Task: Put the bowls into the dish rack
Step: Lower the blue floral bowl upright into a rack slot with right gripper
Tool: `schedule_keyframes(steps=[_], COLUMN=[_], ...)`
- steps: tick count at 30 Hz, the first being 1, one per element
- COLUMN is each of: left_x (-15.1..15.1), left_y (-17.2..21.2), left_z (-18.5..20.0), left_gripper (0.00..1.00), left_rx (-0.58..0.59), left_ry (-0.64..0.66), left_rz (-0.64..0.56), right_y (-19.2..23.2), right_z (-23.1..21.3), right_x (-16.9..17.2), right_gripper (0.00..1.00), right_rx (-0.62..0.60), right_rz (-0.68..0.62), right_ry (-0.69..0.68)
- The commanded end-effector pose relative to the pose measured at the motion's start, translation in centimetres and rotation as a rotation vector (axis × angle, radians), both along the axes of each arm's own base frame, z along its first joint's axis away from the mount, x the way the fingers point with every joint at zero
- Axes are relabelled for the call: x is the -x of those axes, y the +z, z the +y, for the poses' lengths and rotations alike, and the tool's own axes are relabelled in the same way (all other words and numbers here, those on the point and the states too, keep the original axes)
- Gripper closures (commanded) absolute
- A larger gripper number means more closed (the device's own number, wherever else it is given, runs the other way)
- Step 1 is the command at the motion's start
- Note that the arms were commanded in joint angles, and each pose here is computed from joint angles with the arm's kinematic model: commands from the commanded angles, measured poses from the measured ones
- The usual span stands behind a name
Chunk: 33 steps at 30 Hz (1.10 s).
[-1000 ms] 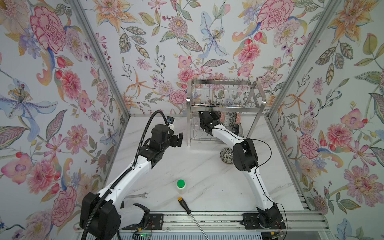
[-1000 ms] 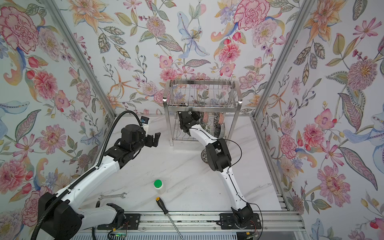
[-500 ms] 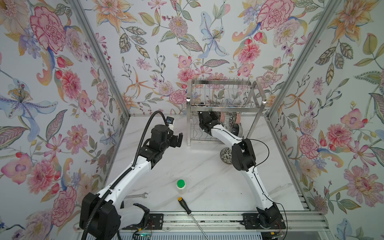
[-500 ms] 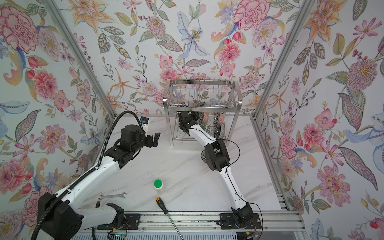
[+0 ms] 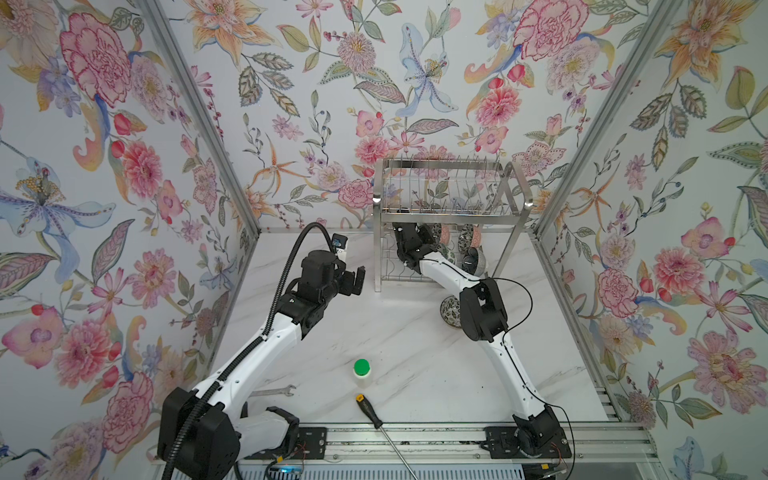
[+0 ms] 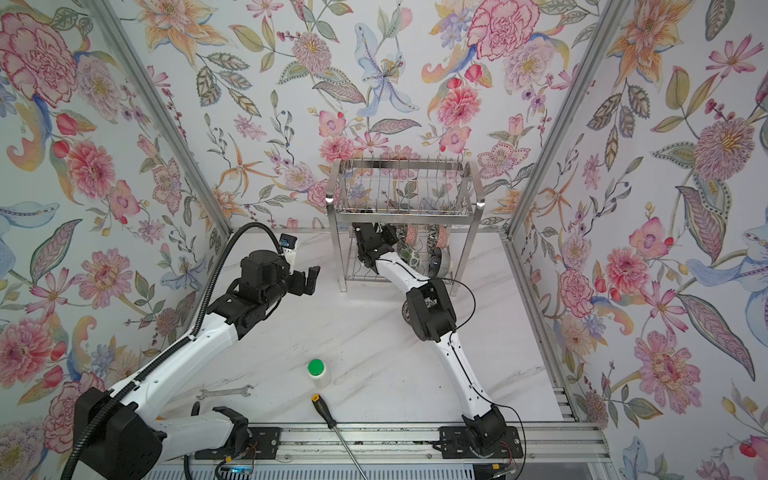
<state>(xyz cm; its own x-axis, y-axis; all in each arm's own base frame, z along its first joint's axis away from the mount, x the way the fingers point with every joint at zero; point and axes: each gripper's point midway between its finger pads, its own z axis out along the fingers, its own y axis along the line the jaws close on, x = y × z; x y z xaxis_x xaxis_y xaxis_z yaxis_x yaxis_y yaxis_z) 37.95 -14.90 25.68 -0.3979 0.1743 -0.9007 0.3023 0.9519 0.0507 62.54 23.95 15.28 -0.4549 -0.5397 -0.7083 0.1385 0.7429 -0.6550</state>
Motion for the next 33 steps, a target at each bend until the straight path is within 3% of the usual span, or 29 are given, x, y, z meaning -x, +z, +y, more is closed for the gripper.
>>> schedule_keyframes(steps=[1,20,33], left_x=[0.3,0.1,0.0], left_y=[0.1,0.1,0.2], left_z=[0.7,0.6,0.5], left_gripper=[0.01,0.01,0.01], left_rx=[0.009,0.013,0.014], left_ry=[0.013,0.012,0.009], left_rz=[-0.005,0.001,-0.001], right_y=[0.9,0.0,-0.8], right_z=[0.1,-0.6,-1.4], right_x=[-0.8,-1.4,-1.0], right_gripper=[1.00,1.00,1.00], right_rx=[-0.108,-0.129,-0.291], right_rz=[-0.077,-0.145,-0.140], right_ry=[-0.011,-0.080,-0.094])
